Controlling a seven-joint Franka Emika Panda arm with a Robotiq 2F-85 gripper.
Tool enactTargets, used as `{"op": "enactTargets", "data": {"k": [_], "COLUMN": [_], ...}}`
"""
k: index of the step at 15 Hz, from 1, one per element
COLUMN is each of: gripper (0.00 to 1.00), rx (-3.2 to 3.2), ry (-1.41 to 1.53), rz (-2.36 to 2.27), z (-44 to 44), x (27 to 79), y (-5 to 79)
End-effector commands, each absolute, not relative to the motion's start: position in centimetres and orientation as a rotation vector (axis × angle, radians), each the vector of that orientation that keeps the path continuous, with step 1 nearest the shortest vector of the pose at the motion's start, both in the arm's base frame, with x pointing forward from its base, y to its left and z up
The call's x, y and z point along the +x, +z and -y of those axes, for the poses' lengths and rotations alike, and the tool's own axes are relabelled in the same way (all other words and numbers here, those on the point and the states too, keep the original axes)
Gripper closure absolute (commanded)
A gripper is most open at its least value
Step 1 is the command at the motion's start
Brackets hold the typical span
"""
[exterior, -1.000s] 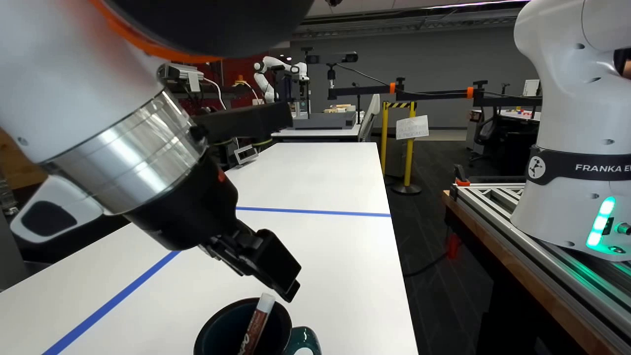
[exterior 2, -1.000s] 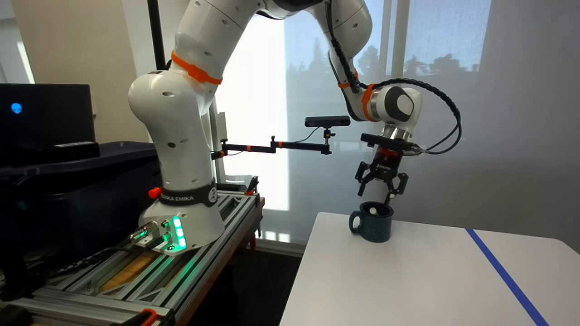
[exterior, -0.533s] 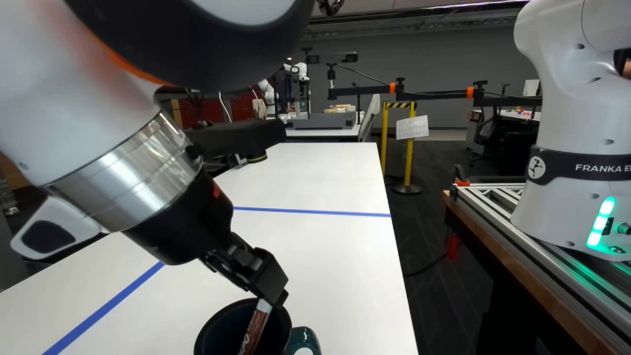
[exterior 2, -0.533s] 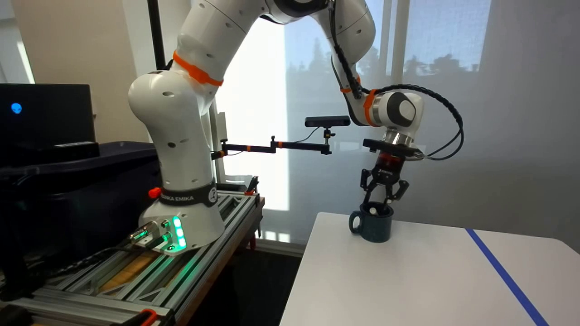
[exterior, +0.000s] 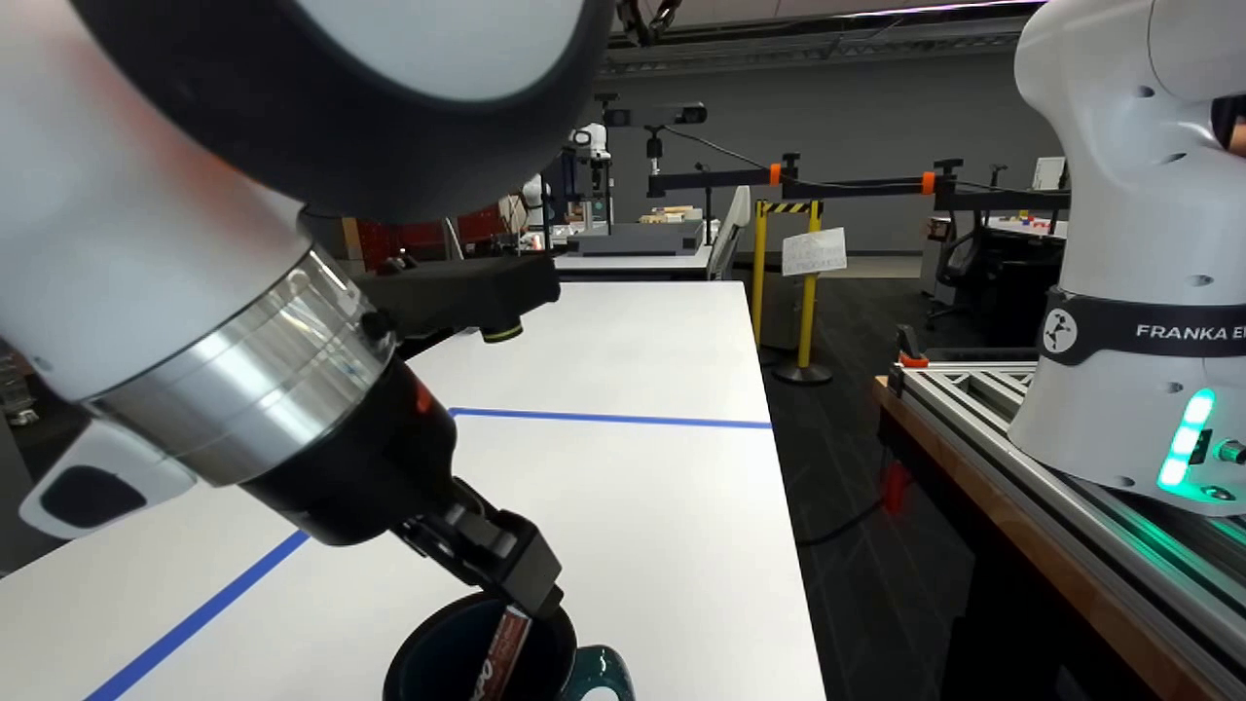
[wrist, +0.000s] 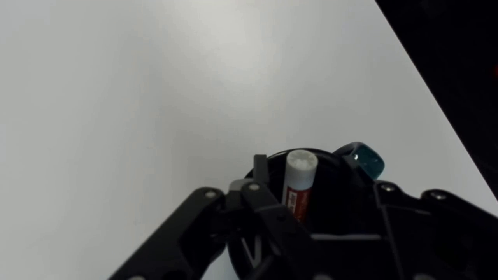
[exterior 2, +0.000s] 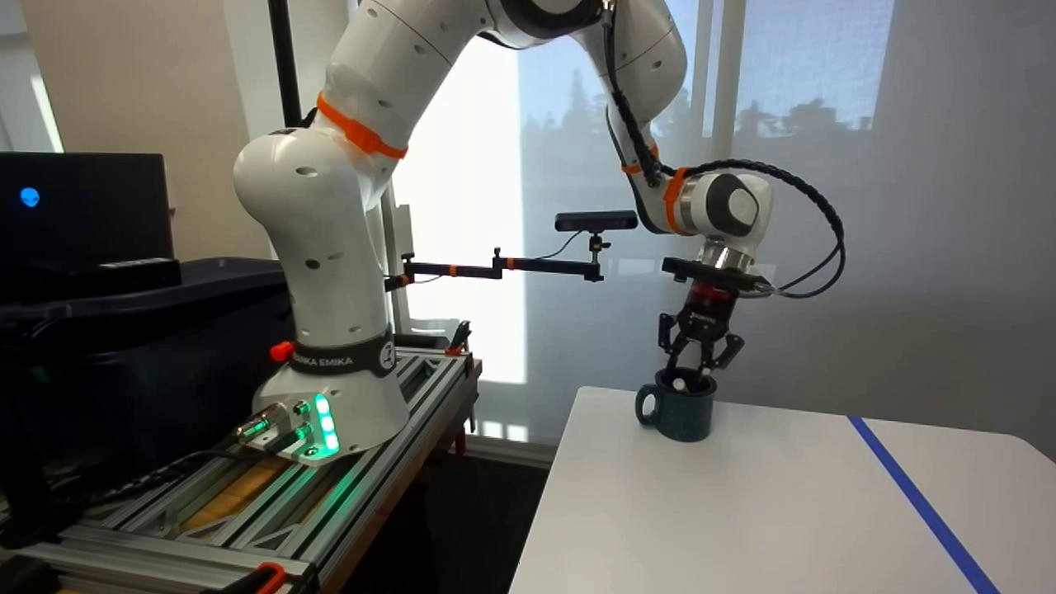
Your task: Take the marker out of the cup
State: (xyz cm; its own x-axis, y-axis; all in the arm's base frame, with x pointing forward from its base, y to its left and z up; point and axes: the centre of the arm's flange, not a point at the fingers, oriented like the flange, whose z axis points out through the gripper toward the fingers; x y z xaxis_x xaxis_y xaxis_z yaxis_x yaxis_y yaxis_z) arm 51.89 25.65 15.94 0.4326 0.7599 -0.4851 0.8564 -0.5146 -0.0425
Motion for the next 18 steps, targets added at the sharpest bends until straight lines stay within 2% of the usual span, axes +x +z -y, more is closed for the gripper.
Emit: {"op": "enactTargets", "data": {"k": [1, 3, 4, 5, 6, 7, 8, 18], "gripper": [0.75, 0.70, 0.79, 0.83, 0.96, 0.99, 0.95, 0.95], "rx": [2.446, 2.445, 2.444, 2.441, 2.437, 2.432, 2.431, 2.426], "ry": [-0.656, -0.658, -0.659, -0.658, -0.659, -0.657, -0.659, -0.728], "rz": [-1.427, -1.430, -1.431, -1.432, -1.434, -1.439, -1.446, -1.509], "z": [-26.1, -26.2, -26.2, -26.2, -26.2, -26.2, -26.2, -24.4], "x": [52.5, 52.6, 52.6, 52.6, 52.6, 52.5, 52.3, 49.5], "y": [15.3, 15.1, 15.0, 14.9, 14.9, 14.9, 15.2, 22.6]}}
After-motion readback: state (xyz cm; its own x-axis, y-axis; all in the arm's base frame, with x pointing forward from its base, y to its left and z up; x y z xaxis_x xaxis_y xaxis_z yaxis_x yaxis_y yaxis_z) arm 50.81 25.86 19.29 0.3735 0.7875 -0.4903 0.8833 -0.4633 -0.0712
